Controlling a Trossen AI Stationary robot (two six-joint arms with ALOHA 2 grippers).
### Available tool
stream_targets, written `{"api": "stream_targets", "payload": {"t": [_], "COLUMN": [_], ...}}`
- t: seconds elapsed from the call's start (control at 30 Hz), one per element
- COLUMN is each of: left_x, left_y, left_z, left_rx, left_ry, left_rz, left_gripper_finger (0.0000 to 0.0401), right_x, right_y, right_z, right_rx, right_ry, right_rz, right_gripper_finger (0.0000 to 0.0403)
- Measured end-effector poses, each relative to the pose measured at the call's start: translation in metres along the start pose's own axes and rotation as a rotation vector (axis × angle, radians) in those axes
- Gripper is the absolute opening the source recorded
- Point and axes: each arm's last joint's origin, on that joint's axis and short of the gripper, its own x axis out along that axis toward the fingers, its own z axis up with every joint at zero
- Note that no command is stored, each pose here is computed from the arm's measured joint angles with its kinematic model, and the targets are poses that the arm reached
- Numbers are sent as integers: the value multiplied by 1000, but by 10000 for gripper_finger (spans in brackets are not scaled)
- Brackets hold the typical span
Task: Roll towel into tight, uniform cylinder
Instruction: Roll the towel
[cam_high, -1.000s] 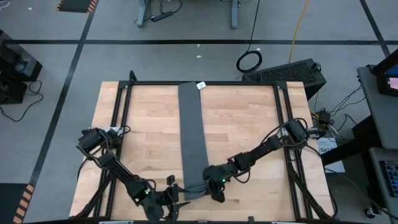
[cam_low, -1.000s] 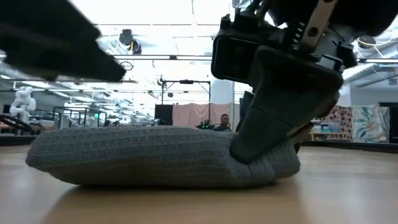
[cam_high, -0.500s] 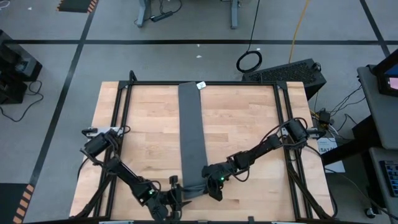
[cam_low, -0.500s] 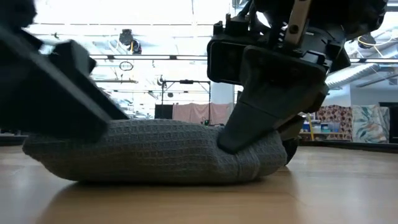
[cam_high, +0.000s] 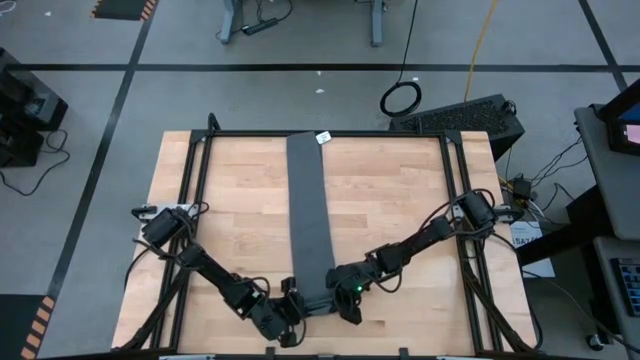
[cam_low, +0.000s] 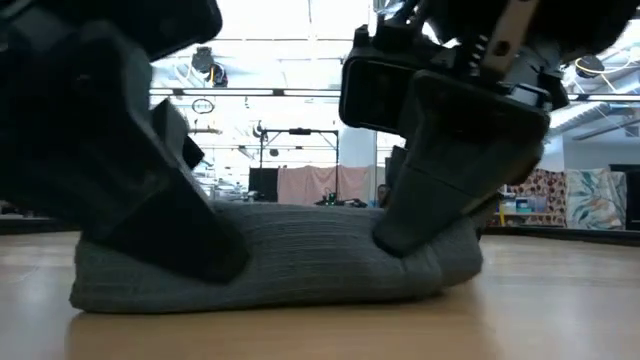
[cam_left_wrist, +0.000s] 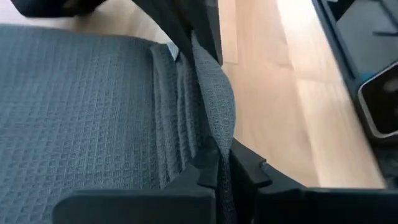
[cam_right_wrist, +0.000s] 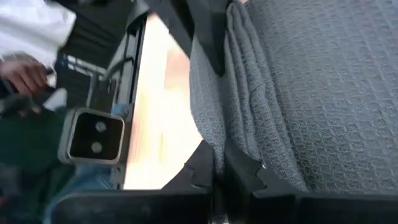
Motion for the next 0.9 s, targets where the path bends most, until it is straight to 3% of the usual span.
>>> {"api": "stream_targets", "payload": {"t": [0.17,0.3,0.47,0.63,0.77,0.9], "left_x": [2,5,7,11,14,15], "left_y": [6,10,11,17,24,32], "left_z": [8,12,23,32,36,30], "left_rx": [-162,-236,-304,-373,-415,-451], "left_ry": [43,76,32,23,34,60], "left_rz": [-54,-95,-165,-216,-225,-213], "left_gripper_finger": [8,8,7,7,7,7], "right_x": [-11,-24,-31,-19,-7,4], "right_y": [20,44,73,98,100,93], "right_z": [-3,-14,-37,-68,-84,-89], "right_rx": [-203,-422,-702,-1002,-1119,-1139], "right_ry": [-43,-68,-112,-152,-202,-220], "right_rz": [-52,-176,-329,-369,-465,-543], "right_gripper_finger": [41,94,155,173,173,173]}}
